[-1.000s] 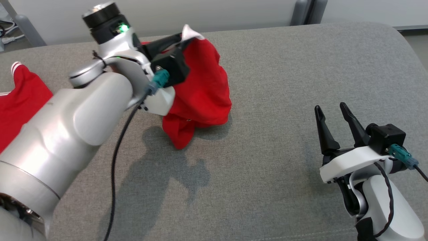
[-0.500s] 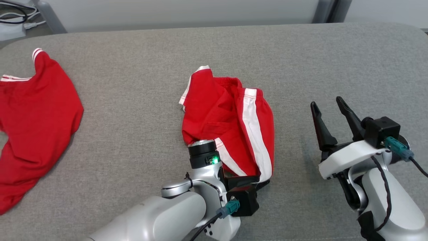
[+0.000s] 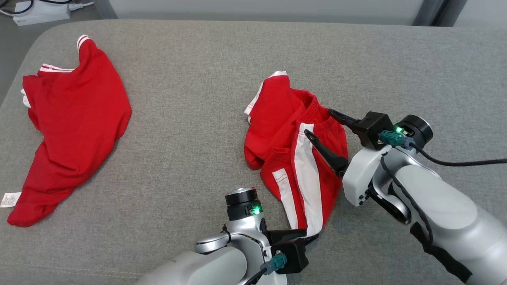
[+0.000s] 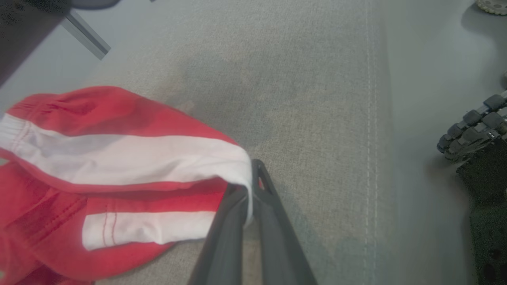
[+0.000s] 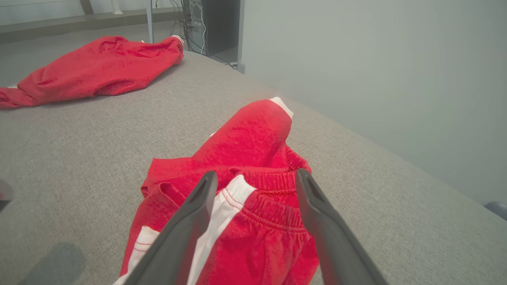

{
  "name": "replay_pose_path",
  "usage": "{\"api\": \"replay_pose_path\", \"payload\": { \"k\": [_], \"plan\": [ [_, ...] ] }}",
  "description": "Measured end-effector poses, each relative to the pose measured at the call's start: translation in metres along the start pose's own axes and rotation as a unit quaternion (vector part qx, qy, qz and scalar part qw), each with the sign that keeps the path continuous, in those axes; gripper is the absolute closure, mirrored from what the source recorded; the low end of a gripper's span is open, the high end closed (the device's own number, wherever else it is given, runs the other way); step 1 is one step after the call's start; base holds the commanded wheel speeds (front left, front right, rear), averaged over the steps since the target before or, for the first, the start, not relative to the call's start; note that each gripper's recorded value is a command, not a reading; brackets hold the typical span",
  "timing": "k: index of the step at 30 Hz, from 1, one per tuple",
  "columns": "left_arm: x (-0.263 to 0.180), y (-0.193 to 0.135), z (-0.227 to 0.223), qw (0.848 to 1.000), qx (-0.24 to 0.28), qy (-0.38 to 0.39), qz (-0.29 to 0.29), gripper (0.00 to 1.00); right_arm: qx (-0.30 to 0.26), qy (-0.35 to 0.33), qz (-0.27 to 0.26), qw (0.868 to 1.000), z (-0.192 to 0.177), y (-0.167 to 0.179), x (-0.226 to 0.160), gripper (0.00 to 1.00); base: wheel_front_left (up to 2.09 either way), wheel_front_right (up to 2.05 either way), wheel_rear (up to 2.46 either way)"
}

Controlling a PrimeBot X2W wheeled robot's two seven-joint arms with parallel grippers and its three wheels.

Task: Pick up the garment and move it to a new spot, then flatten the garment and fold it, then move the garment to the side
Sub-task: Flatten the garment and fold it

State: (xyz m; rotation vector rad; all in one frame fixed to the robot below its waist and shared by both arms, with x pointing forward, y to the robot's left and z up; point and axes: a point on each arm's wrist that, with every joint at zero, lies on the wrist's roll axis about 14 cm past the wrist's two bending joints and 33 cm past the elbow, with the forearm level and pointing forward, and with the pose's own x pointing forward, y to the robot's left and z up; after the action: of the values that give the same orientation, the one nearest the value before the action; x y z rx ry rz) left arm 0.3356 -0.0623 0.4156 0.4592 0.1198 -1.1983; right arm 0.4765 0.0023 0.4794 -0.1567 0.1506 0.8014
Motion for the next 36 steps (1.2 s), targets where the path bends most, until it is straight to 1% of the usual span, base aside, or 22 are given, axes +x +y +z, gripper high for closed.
{"api": "replay_pose_path", "payload": {
  "k": [3, 8, 13, 19, 25, 26, 29, 30, 32, 33, 34, 35, 36],
  "plan": [
    [0.001, -0.001, 0.0, 1.0, -0.004, 0.0, 0.001, 1.0, -0.019, 0.038, 0.027, 0.999, -0.011, 0.003, 0.001, 0.0, 0.0, 0.0, 0.0],
    [0.003, -0.002, 0.004, 1.0, -0.008, -0.006, 0.002, 1.0, -0.049, 0.088, 0.051, 0.994, -0.022, -0.002, -0.003, 0.0, 0.0, 0.0, 0.0],
    [0.001, -0.001, 0.003, 1.0, -0.01, -0.004, 0.007, 1.0, -0.069, 0.111, 0.086, 0.988, -0.019, 0.009, 0.003, 0.0, 0.0, 0.0, 0.0],
    [-0.002, -0.001, 0.001, 1.0, -0.013, -0.001, 0.013, 1.0, -0.093, 0.142, 0.095, 0.981, -0.017, 0.007, 0.008, 0.0, 0.0, 0.0, 0.0],
    [-0.003, -0.002, 0.002, 1.0, -0.015, -0.002, 0.019, 1.0, -0.116, 0.195, 0.12, 0.966, -0.029, 0.022, 0.01, 0.0, 0.0, 0.0, 0.0],
    [-0.004, -0.002, 0.001, 1.0, -0.017, 0.0, 0.02, 1.0, -0.119, 0.209, 0.122, 0.963, -0.032, 0.022, 0.009, 0.0, 0.0, 0.0, 0.0],
    [-0.005, -0.006, -0.002, 1.0, -0.021, 0.002, 0.019, 1.0, -0.122, 0.227, 0.118, 0.959, -0.038, 0.018, 0.006, 0.0, 0.0, 0.0, 0.0],
    [-0.005, -0.006, -0.001, 1.0, -0.021, 0.002, 0.019, 1.0, -0.122, 0.231, 0.116, 0.958, -0.039, 0.016, 0.005, 0.03, 0.0, 0.0, 0.0],
    [-0.005, -0.006, -0.002, 1.0, -0.022, 0.002, 0.019, 1.0, -0.123, 0.236, 0.115, 0.957, -0.041, 0.014, 0.004, 0.22, 0.0, 0.0, 0.0],
    [-0.004, -0.006, -0.002, 1.0, -0.022, 0.002, 0.018, 1.0, -0.122, 0.236, 0.115, 0.957, -0.041, 0.014, 0.004, 0.68, 0.0, 0.0, 0.0],
    [-0.004, -0.007, -0.002, 1.0, -0.022, 0.002, 0.018, 1.0, -0.122, 0.236, 0.116, 0.957, -0.041, 0.014, 0.004, 0.93, 0.0, 0.0, 0.0],
    [-0.004, -0.007, -0.002, 1.0, -0.023, 0.002, 0.017, 1.0, -0.121, 0.235, 0.117, 0.957, -0.041, 0.015, 0.004, 1.0, 0.0, 0.0, 0.0],
    [-0.003, -0.006, -0.002, 1.0, -0.025, 0.002, 0.017, 1.0, -0.121, 0.233, 0.12, 0.957, -0.041, 0.017, 0.003, 1.0, 0.0, 0.0, 0.0]
  ]
}}
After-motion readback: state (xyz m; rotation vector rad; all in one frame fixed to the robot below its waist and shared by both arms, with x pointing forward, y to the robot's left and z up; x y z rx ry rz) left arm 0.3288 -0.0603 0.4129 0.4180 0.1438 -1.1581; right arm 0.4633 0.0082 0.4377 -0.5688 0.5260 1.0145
